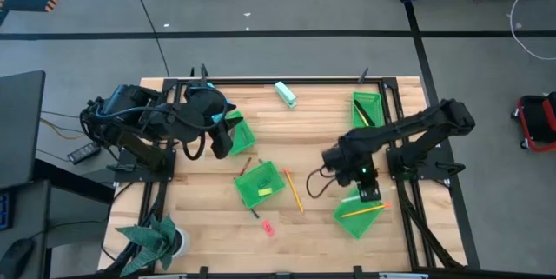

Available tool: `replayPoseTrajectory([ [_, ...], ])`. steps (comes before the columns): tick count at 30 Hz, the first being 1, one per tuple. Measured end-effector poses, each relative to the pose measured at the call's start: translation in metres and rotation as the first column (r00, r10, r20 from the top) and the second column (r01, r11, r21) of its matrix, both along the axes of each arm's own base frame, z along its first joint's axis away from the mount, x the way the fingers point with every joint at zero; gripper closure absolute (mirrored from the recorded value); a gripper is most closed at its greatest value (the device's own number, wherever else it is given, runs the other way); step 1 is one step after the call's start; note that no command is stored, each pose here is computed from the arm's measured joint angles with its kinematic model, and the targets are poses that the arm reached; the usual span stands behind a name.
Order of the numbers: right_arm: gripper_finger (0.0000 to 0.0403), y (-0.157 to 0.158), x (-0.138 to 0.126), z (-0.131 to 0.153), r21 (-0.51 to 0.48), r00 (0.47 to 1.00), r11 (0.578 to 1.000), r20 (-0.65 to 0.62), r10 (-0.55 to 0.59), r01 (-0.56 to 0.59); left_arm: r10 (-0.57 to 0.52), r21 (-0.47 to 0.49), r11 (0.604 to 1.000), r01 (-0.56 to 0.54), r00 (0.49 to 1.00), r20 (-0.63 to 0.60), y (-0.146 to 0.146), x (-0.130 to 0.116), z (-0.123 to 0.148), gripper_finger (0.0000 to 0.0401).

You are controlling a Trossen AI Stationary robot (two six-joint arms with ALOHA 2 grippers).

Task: Sort crayons/erasers/pens/pencils in bins
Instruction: Put the white pencil into the bottom right green bin

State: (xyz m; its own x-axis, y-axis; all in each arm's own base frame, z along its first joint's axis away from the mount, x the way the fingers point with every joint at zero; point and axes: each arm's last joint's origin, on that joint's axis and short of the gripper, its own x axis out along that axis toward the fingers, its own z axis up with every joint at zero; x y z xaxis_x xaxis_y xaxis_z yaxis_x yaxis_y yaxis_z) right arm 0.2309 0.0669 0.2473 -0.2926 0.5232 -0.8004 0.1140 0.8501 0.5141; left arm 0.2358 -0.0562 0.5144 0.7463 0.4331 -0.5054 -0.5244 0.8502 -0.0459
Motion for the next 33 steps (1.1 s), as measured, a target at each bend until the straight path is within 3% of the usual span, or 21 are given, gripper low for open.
replayPoseTrajectory([
  [10,0.0374,0.036,-0.001,-0.002,0.021,0.999,1.000,0.031,0.014,-0.014,-0.024,0.035,0.999,0.024,1.000,-0.020,0.000,0.000,0.000,0.0229],
  [19,0.0374,0.029,-0.021,-0.043,-0.044,0.994,0.999,-0.105,-0.015,0.011,-0.026,0.038,0.999,0.027,0.999,-0.022,0.000,0.000,0.000,0.0229],
  [33,0.0370,0.030,-0.019,-0.066,-0.003,1.000,1.000,-0.009,-0.024,0.024,-0.027,0.037,0.999,0.027,0.999,-0.021,0.000,0.000,0.000,0.0229],
])
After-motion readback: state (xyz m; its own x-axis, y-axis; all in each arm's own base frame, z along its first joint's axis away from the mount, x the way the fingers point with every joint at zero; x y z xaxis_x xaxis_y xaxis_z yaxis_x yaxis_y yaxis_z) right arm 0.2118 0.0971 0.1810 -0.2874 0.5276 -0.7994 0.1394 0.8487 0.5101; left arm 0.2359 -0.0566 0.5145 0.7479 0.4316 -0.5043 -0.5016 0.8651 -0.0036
